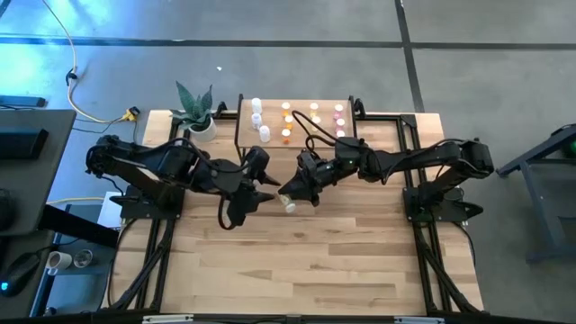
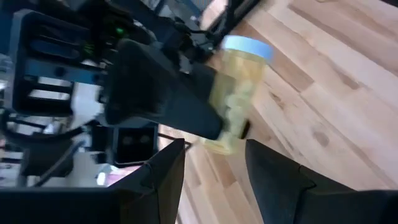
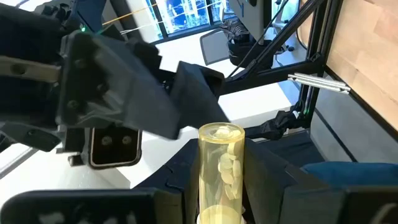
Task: Pick and place medicine bottles onto shelf by color
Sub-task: Put the yellow pill bottle on the shelf aligned with the other yellow pill bottle
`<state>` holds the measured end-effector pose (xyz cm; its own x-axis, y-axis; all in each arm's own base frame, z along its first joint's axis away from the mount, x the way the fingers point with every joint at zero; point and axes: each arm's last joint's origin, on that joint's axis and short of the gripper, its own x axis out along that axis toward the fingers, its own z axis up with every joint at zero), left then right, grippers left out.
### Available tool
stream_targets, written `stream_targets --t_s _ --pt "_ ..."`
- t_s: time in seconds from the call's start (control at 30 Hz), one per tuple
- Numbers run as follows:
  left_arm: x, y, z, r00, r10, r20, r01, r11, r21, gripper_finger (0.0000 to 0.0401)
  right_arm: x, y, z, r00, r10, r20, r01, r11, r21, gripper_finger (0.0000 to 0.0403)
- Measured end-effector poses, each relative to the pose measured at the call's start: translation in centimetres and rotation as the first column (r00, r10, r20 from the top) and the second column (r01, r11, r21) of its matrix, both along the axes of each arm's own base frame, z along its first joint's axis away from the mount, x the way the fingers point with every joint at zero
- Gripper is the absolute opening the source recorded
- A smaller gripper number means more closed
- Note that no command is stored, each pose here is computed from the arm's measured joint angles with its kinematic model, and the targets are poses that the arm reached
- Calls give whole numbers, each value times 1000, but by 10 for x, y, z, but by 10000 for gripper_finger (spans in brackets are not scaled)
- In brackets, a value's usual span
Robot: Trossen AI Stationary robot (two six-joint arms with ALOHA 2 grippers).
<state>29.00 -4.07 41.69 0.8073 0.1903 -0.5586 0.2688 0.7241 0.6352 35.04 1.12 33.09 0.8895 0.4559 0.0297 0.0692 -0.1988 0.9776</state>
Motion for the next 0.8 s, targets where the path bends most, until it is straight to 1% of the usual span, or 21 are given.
stream_targets --t_s 0.13,0.3,0.47,0.67,0.8 --pt "2 3 2 1000 4 17 -5 1000 27 159 0 0 0 1000 0 -1 0 1000 1 96" --pt "8 2 -4 1000 -5 -6 5 999 39 159 0 0 -1 1000 0 -3 0 1000 1 96" --pt "15 1 -10 999 4 -34 -1 996 86 159 0 0 -2 1000 2 -12 -2 1000 1 96" --pt "15 1 -10 999 4 -32 -2 996 90 158 0 0 -2 1000 2 -13 -2 1000 2 96" --pt "15 1 -10 999 -6 -37 10 995 101 147 0 0 -2 1000 2 -12 -2 1000 1 96"
